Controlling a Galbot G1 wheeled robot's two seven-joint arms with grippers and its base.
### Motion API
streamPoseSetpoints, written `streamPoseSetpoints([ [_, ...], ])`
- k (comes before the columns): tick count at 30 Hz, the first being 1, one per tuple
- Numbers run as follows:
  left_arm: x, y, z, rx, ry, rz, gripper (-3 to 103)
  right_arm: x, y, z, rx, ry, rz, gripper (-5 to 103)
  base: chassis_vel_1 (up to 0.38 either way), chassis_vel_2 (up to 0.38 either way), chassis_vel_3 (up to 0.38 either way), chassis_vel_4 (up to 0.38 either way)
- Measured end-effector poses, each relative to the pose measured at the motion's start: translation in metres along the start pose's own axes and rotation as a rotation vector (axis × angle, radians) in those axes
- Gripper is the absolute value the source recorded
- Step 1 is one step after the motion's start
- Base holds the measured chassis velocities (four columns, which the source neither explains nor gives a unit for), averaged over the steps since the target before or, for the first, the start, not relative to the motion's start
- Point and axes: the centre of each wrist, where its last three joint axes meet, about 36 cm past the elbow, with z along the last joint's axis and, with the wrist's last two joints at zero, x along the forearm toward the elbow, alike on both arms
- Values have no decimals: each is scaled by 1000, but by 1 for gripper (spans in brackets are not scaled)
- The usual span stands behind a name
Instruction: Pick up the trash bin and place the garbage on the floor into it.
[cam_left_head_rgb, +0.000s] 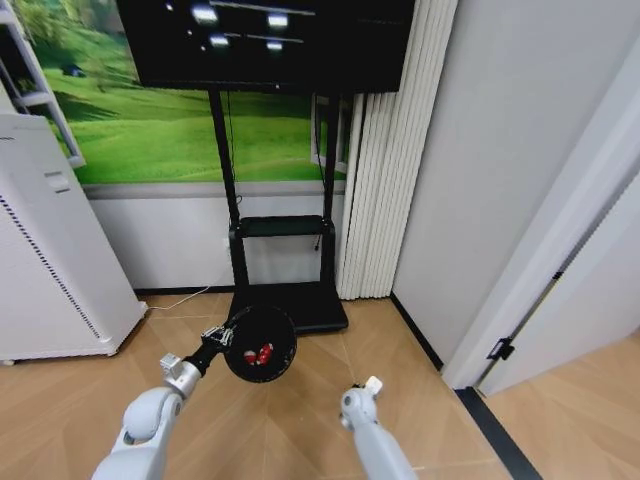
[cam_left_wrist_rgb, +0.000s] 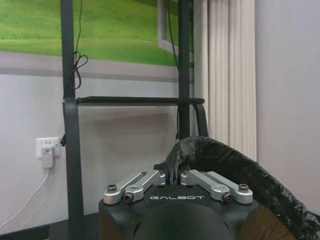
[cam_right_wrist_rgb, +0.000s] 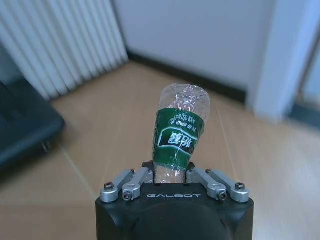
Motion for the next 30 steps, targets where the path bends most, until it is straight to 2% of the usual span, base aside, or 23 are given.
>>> streamPoseSetpoints([
  [1,0,0,0,0,0,0,7,0,0,0,0,0,0,25,0,0,0,0],
  [3,-1,1,4,6,8,1,7,-1,-37,-21,154,-201,-141,25,0,0,0,0],
  [4,-1,1,4,6,8,1,7,-1,-37,-21,154,-201,-141,25,0,0,0,0],
  [5,-2,1,6,11,12,6,7,-4,-54,-27,234,-291,-196,25,0,0,0,0],
  [6,-3,2,8,18,17,10,7,-6,-68,-33,285,-370,-245,25,0,0,0,0],
  [7,-3,2,8,18,17,10,7,-6,-68,-33,285,-370,-245,25,0,0,0,0],
  [10,-3,9,17,42,44,20,7,-4,-99,-62,376,-585,-395,25,0,0,0,0],
  [11,-3,9,17,42,44,20,7,-4,-99,-62,376,-585,-395,25,0,0,0,0],
  [14,-8,17,20,66,62,37,7,22,-118,-99,474,-698,-531,25,0,0,0,0],
  [15,-8,17,20,66,62,37,7,22,-118,-99,474,-698,-531,25,0,0,0,0],
  [17,-15,14,22,79,64,51,7,53,-123,-112,510,-685,-622,25,0,0,0,0],
  [20,-33,-3,25,108,55,83,7,98,-115,-114,477,-618,-770,25,0,0,0,0],
  [21,-33,-3,25,108,55,83,7,98,-115,-114,477,-618,-770,25,0,0,0,0],
  [25,-59,-38,29,141,44,129,7,134,-93,-108,453,-566,-932,25,0,0,0,0],
  [30,-71,-55,31,154,38,150,7,146,-75,-103,439,-511,-982,25,0,0,0,0],
])
